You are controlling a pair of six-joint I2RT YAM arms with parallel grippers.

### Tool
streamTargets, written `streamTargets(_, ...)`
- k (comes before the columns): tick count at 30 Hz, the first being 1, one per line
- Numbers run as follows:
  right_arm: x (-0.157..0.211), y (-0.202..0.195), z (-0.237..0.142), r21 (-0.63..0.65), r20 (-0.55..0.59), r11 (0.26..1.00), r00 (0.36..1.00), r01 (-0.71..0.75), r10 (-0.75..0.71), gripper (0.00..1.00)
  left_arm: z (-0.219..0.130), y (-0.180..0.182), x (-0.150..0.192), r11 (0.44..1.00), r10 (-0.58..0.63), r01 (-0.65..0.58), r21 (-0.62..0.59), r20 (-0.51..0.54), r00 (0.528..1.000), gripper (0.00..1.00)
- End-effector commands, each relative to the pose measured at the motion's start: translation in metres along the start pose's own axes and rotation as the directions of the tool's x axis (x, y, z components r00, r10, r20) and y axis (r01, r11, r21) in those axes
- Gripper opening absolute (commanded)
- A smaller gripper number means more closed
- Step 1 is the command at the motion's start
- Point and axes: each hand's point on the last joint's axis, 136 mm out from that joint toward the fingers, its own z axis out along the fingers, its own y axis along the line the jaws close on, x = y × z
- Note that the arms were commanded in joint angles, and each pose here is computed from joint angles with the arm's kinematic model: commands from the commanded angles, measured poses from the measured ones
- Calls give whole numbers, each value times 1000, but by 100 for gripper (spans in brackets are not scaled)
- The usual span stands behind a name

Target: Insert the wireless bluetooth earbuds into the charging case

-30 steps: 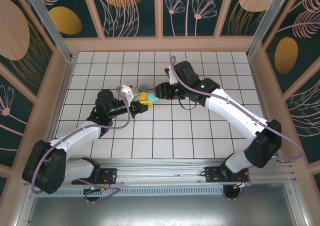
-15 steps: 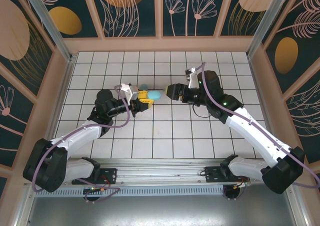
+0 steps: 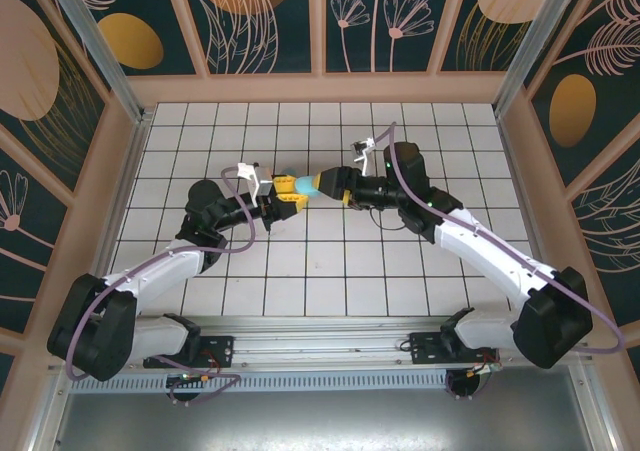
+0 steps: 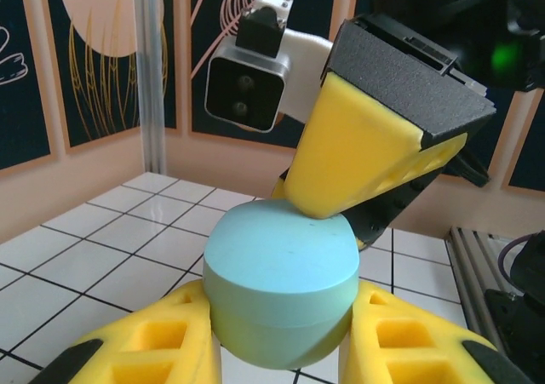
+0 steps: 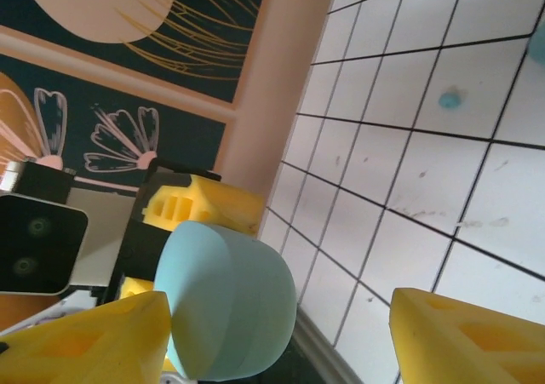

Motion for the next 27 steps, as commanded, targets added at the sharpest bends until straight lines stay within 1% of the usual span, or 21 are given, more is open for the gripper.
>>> streamTargets(1, 2, 18, 3, -106, -16, 994, 1000, 3, -5, 68, 0, -6, -13, 999, 27, -29, 36, 51, 998, 0)
streamTargets(5, 2, 24, 8, -163, -37, 987, 999, -10, 4, 61, 0, -7, -14, 998, 31, -33, 44, 55, 998, 0)
streamTargets(7, 0, 27, 11, -179, -44, 984, 999, -8, 0, 52, 0, -7, -13, 999, 29, -32, 41, 54, 998, 0)
streamTargets(11, -2, 30, 15, -198, -56, 980, 998, -4, -8, 29, 0, -6, -13, 999, 37, -39, 34, 43, 998, 0)
streamTargets(12, -3, 29, 15, -194, -53, 981, 999, -3, -7, 23, 0, -5, -12, 999, 42, -43, 25, 36, 998, 2)
streamTargets(14, -5, 28, 15, -190, -45, 982, 999, 3, -12, 14, -1, -2, -9, 999, 53, -53, 2, 24, 998, 11)
streamTargets(15, -7, 26, 14, -179, -32, 984, 999, 4, -10, 11, -2, 0, -8, 998, 60, -60, -15, 18, 998, 18)
streamTargets(17, -13, 21, 10, -150, 1, 989, 1000, 12, -12, 10, -3, 6, -6, 996, 72, -71, -54, 4, 997, 35)
streamTargets(19, -22, 12, 3, -108, 39, 994, 999, 18, -14, 10, -4, 11, -5, 992, 87, -88, -86, -13, 996, 48)
streamTargets(21, -29, 2, -5, -69, 61, 997, 998, 25, -21, 10, -5, 17, -2, 987, 98, -102, -123, -40, 994, 68)
streamTargets(22, -40, -9, -14, -37, 92, 999, 995, 25, -21, 10, -6, 20, -1, 984, 102, -109, -143, -53, 993, 87)
streamTargets(23, -47, -20, -22, -4, 112, 1000, 993, 24, -23, 10, -8, 24, 0, 979, 105, -114, -169, -64, 992, 98)
streamTargets(25, -60, -45, -37, 76, 151, 997, 988, 16, -27, 10, -12, 34, 1, 963, 109, -126, -239, -84, 991, 99)
streamTargets(27, -69, -78, -55, 164, 184, 986, 982, -2, -28, 10, -22, 52, -2, 923, 110, -131, -363, -79, 991, 99)
